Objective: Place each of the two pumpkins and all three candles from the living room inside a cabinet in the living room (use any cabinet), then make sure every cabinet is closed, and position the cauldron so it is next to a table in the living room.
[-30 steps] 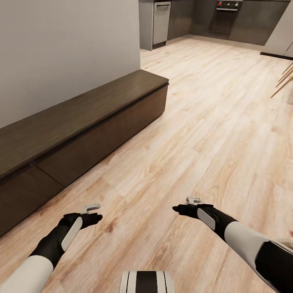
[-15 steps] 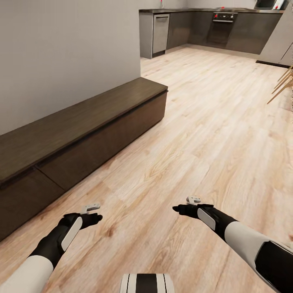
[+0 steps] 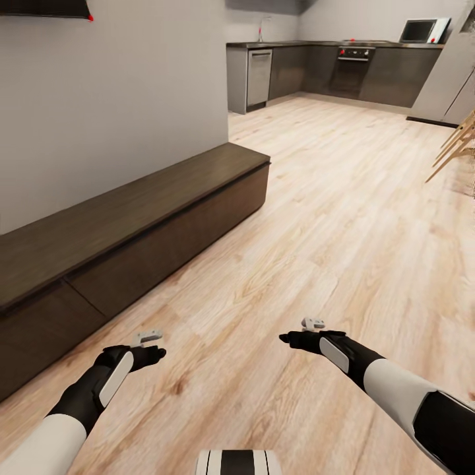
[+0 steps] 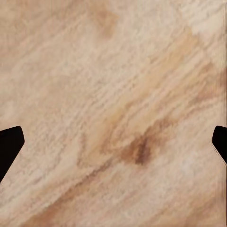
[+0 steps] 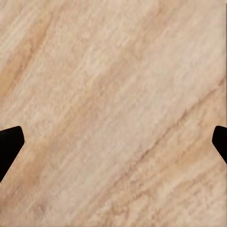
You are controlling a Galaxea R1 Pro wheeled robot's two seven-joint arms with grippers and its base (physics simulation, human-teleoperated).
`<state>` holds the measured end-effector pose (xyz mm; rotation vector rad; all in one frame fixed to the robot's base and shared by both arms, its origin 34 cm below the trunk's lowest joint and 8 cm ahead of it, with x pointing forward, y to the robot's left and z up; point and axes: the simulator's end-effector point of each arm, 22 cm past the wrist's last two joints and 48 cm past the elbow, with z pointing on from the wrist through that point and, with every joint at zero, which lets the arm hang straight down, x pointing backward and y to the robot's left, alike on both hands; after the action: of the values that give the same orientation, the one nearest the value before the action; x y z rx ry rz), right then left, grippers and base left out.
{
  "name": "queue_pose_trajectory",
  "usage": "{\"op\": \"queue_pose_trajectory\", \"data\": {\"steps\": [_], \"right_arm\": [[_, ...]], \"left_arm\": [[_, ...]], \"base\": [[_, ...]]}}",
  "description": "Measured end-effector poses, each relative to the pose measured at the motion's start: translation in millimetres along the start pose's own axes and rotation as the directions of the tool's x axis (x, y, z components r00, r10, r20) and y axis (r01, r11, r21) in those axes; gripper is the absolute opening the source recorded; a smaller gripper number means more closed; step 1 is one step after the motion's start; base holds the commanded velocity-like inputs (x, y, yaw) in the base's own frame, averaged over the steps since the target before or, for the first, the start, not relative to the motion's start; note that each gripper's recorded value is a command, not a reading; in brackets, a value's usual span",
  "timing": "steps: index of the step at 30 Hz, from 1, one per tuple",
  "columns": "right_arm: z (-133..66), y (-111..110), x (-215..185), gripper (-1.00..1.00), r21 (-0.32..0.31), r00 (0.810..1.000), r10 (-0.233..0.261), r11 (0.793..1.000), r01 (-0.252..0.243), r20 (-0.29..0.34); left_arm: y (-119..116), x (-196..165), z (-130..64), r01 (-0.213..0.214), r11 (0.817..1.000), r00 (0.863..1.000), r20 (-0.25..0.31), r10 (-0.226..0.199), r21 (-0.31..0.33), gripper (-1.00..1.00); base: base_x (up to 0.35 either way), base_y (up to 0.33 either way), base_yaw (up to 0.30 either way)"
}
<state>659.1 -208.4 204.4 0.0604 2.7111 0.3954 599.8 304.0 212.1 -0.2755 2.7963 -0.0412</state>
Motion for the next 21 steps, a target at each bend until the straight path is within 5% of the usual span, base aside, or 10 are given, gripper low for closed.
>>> {"op": "queue_pose_trajectory", "data": {"steps": [18, 21], "right_arm": [[-31.7, 13, -34, 1.00, -0.006, 0.997, -0.026, 1.000, 0.026, 0.069], [-32.4, 16, -35, 1.00, -0.023, 0.998, -0.009, 1.000, 0.011, 0.057]], "left_arm": [[-6, -31, -32.0, 0.001, 1.000, 0.997, 0.071, -0.002, 0.015, 1.00], [-8, -18, -31.2, -0.026, 1.000, 0.999, 0.048, 0.025, 0.015, 1.00]], "base": [[0.007, 0.000, 0.000], [0.177, 0.000, 0.000]]}}
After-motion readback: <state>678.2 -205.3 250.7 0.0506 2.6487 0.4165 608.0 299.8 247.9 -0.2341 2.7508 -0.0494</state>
